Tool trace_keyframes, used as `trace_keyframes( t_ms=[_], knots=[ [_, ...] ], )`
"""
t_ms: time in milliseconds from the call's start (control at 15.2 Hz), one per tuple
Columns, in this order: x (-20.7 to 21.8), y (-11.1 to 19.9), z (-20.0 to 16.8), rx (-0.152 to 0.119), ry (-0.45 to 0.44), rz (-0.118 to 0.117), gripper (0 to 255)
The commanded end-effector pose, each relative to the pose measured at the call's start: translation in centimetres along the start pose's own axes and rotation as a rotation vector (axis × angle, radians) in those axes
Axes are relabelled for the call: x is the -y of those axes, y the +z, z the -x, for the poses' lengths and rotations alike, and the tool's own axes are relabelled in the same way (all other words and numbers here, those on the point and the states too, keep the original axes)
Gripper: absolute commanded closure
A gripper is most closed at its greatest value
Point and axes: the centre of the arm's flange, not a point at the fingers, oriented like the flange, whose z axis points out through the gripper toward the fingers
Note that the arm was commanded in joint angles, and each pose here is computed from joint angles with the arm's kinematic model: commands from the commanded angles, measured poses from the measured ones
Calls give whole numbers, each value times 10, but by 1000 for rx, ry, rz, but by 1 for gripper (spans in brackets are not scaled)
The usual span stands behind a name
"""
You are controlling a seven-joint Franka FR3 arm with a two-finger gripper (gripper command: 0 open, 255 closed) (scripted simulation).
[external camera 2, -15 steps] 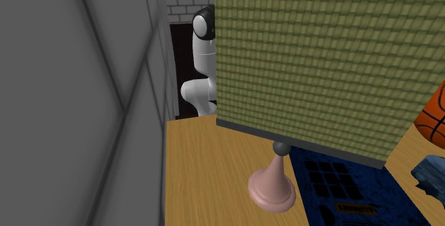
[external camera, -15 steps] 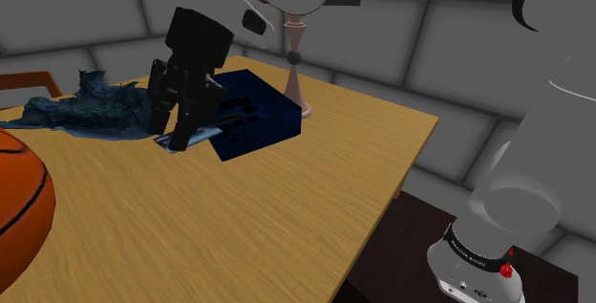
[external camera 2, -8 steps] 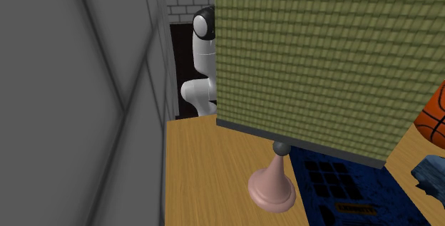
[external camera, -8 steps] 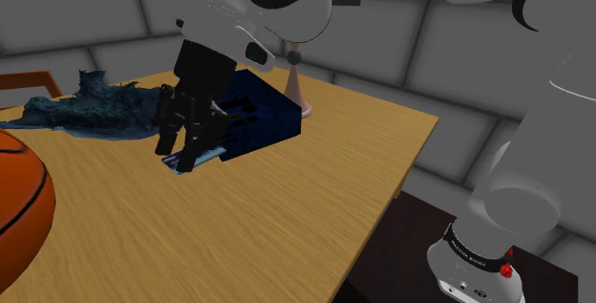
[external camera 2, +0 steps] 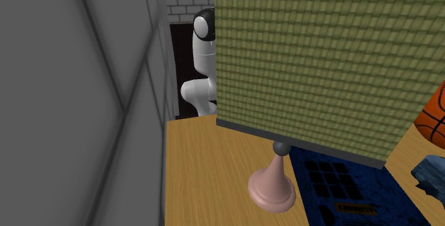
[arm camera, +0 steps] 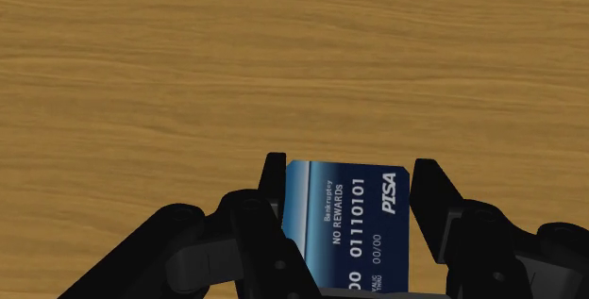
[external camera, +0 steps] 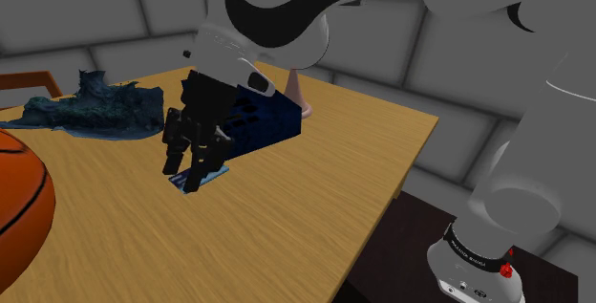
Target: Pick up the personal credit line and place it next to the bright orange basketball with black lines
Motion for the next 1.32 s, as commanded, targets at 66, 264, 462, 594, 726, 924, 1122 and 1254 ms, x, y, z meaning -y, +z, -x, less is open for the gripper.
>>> trace_keyframes(
  t_ms=[66,264,462,594,726,924,1122,1254],
  knots=[
    [0,14,-9,0,0,0,255],
    [0,24,-15,0,0,0,255],
    [0,24,-15,0,0,0,255],
    [0,24,-15,0,0,0,255],
    [0,24,-15,0,0,0,255],
    [0,24,-15,0,0,0,0],
    [0,24,-15,0,0,0,0],
    [0,-2,-15,0,0,0,0]
  ],
)
